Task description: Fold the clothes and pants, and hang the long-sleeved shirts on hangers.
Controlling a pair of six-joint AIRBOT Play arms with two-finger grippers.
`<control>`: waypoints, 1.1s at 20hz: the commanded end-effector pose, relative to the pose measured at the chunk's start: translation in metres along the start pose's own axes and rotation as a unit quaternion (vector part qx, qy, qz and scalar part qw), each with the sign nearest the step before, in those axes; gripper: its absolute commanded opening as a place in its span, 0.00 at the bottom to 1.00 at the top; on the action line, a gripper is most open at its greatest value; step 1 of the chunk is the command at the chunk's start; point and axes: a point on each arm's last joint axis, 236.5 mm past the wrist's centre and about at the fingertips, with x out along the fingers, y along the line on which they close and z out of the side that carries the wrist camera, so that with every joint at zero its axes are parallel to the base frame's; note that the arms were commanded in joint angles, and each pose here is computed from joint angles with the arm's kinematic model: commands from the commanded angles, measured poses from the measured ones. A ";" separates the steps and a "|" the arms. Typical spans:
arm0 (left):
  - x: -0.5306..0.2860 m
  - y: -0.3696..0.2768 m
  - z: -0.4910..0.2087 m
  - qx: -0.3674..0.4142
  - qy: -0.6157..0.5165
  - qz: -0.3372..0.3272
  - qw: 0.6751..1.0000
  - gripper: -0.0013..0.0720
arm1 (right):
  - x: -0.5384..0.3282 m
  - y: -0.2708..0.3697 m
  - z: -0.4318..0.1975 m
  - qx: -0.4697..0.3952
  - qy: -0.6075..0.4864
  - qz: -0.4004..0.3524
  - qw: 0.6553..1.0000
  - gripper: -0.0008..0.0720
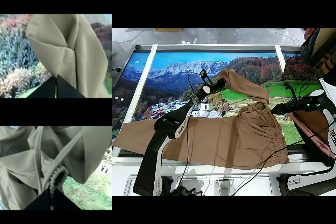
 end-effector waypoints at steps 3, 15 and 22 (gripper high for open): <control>-0.022 -0.042 0.039 0.076 -0.047 -0.024 0.996 0.03 | -0.002 0.002 0.001 -0.003 -0.003 -0.002 1.000 0.05; -0.200 -0.113 0.183 0.539 -0.075 0.151 0.826 0.03 | -0.015 -0.017 0.032 0.069 -0.074 -0.062 0.993 0.05; -0.340 -0.050 0.281 0.496 -0.074 0.306 0.809 0.03 | -0.021 -0.032 0.048 0.101 -0.113 -0.088 0.985 0.05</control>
